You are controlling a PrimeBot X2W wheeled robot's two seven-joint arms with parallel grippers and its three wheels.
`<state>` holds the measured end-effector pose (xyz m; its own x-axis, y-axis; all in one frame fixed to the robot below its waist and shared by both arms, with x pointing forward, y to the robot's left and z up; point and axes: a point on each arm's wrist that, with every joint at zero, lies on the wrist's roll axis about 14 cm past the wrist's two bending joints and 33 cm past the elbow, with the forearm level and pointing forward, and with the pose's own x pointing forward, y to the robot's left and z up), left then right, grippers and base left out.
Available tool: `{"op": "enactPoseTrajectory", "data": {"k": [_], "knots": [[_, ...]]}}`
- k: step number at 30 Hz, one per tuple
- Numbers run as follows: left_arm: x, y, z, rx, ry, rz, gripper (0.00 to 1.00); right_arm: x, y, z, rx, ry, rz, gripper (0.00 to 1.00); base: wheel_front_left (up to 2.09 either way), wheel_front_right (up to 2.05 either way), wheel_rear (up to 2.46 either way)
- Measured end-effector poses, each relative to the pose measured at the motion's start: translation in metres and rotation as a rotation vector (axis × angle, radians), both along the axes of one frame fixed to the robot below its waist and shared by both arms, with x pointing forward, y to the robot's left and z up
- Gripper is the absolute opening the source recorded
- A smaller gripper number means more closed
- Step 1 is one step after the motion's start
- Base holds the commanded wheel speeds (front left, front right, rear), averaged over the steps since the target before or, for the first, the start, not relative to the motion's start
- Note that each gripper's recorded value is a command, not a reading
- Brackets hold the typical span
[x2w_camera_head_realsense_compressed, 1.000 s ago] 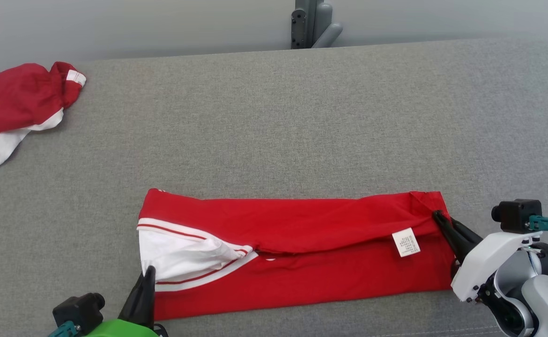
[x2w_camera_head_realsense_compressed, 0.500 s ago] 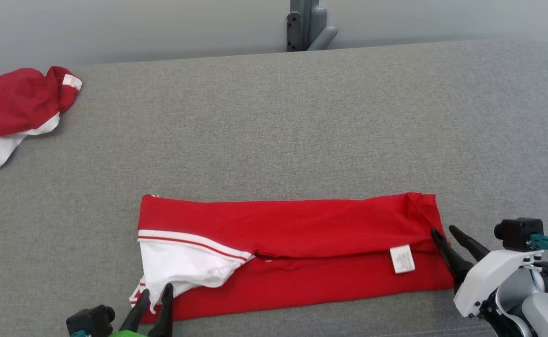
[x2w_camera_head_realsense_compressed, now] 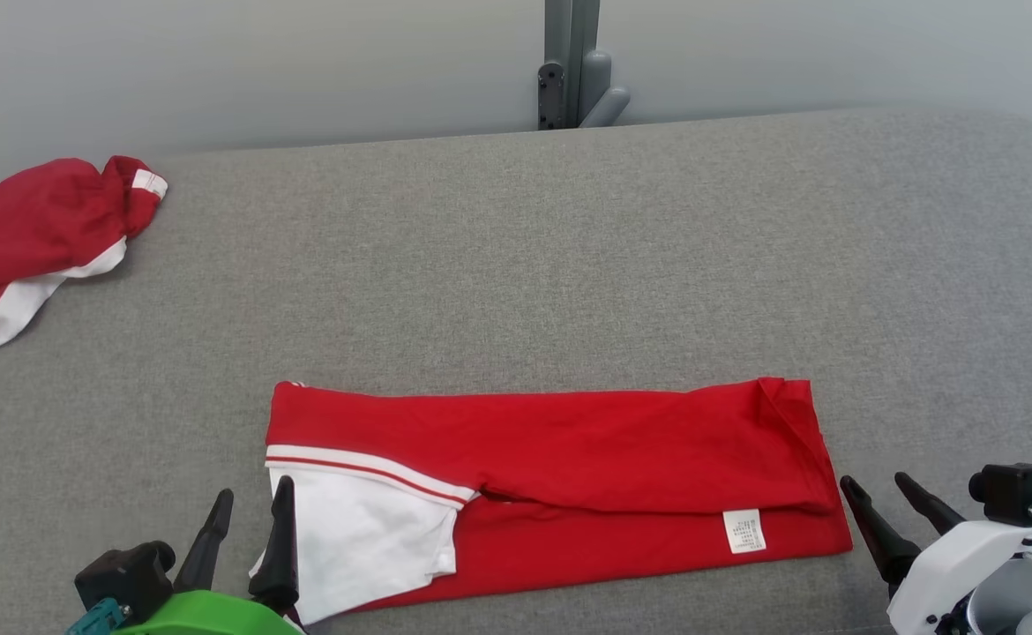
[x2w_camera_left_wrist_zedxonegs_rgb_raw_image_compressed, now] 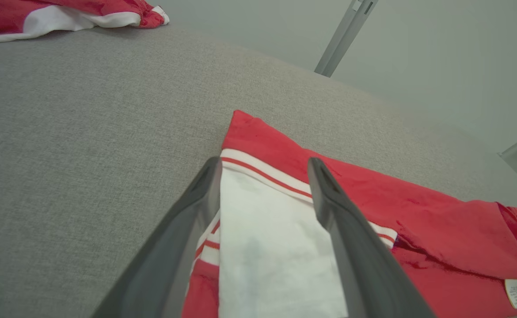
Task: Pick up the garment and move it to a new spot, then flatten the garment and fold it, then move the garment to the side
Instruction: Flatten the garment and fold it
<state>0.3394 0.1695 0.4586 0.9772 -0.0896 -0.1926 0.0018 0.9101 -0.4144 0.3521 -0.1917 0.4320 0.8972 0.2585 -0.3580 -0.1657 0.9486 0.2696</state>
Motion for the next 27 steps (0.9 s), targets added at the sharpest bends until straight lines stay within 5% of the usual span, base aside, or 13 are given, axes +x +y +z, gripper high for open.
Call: {"op": "enactPoseTrajectory", "data": {"k": [15, 27], "knots": [[0.006, -0.003, 0.039, 0.059, -0.156, 0.040, 1.00, 0.022, 0.009, 0.034, -0.059, -0.102, 0.015, 1.00, 0.00, 0.00, 0.00], [-0.008, 0.022, 0.041, 0.070, -0.173, 0.131, 1.00, 0.035, 0.020, -0.007, -0.089, 0.000, -0.013, 1.00, 0.00, 0.00, 0.00]]}}
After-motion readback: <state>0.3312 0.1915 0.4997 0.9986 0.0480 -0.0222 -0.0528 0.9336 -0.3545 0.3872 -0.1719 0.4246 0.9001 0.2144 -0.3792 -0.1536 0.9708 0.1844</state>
